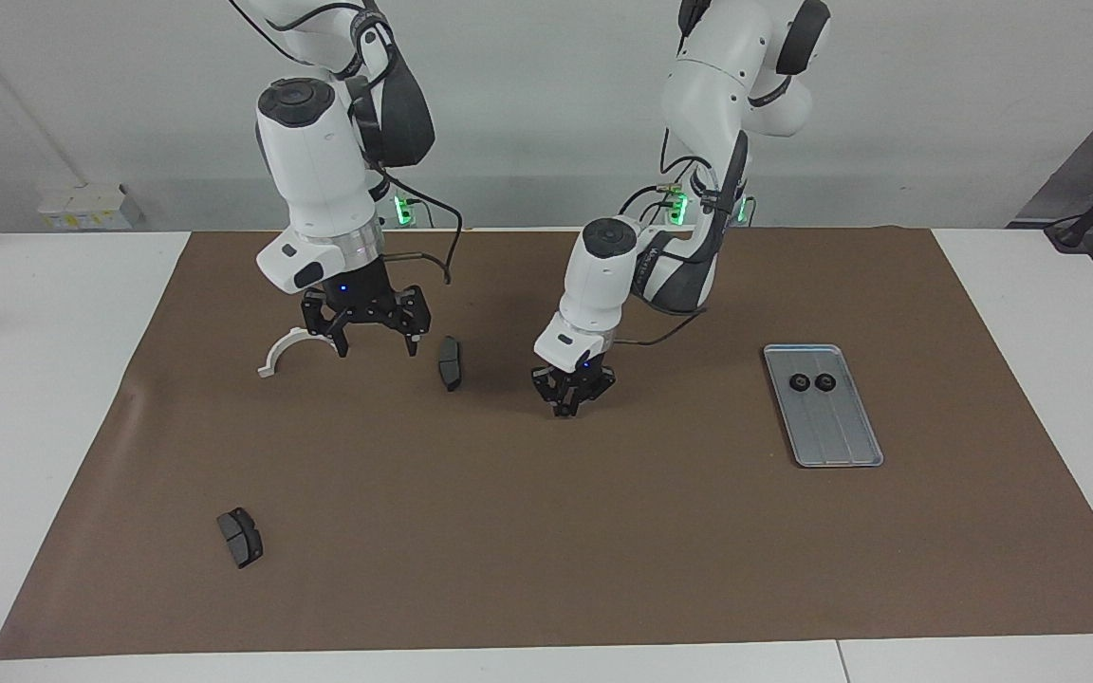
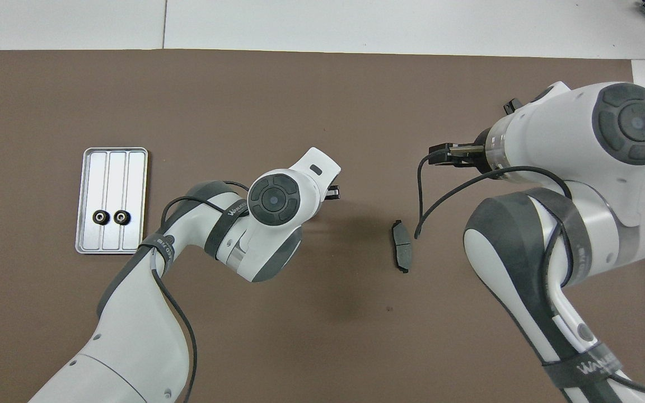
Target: Place bearing gear from tray to pile
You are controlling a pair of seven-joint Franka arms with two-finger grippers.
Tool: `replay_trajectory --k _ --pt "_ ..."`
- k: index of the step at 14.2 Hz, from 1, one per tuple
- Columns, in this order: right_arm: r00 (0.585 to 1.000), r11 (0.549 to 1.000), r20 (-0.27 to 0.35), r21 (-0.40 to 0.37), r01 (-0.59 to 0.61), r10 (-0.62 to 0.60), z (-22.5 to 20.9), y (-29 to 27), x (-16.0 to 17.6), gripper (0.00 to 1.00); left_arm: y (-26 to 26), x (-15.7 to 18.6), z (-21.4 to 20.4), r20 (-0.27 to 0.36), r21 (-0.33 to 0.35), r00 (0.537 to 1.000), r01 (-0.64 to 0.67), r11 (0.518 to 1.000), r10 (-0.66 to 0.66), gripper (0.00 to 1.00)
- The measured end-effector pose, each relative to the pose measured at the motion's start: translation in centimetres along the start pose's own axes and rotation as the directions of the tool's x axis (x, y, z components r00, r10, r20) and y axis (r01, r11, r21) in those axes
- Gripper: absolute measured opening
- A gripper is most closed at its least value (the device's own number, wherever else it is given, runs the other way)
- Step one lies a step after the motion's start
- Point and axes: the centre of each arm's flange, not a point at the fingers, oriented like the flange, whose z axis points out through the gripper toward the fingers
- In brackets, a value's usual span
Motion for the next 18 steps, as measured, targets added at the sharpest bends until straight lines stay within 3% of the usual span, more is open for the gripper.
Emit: replay_trajectory --k 1,2,6,8,10,13,15,18 --pt "1.000 1.000 -0.001 0.000 0.000 0.000 0.2 0.0 0.1 1.00 -0.1 0.1 0.1 -0.001 0.001 1.000 0.002 1.000 -0.002 0.24" --pt "1.000 1.000 -0.006 0.001 0.001 -0.001 0.5 -0.1 0.2 1.00 -0.2 0.2 0.1 -0.002 0.002 1.000 0.003 1.000 -0.003 0.32" --pt "0.999 1.000 -0.042 0.013 -0.004 0.005 2.6 -1.2 1.0 1.00 -0.5 0.5 -0.3 0.029 0.039 0.998 0.053 0.998 -0.054 0.75" --pt "0.998 1.000 -0.058 0.024 -0.020 0.022 3.9 -3.0 1.0 1.00 -1.3 2.7 -3.2 0.034 0.074 0.995 0.094 0.993 -0.097 0.98" --pt "0.997 0.999 -0.070 0.037 -0.023 0.026 5.0 -5.2 0.7 1.00 -5.3 6.2 -8.2 0.018 0.109 0.984 0.172 0.979 -0.175 1.00" --pt "0.994 0.997 -0.105 0.069 -0.033 0.041 6.7 -9.2 0.0 1.00 -15.6 10.6 -14.5 -0.001 0.165 0.945 0.323 0.932 -0.328 1.00" --pt "0.992 0.996 -0.113 0.085 -0.038 0.047 8.0 -12.4 -0.5 1.00 -21.7 12.1 -15.9 0.009 0.202 0.922 0.377 0.904 -0.387 1.00" --pt "0.994 0.997 -0.103 0.073 -0.015 0.023 10.7 -16.4 -0.9 0.99 -29.0 12.3 -14.7 0.044 0.246 0.900 0.411 0.878 -0.434 1.00"
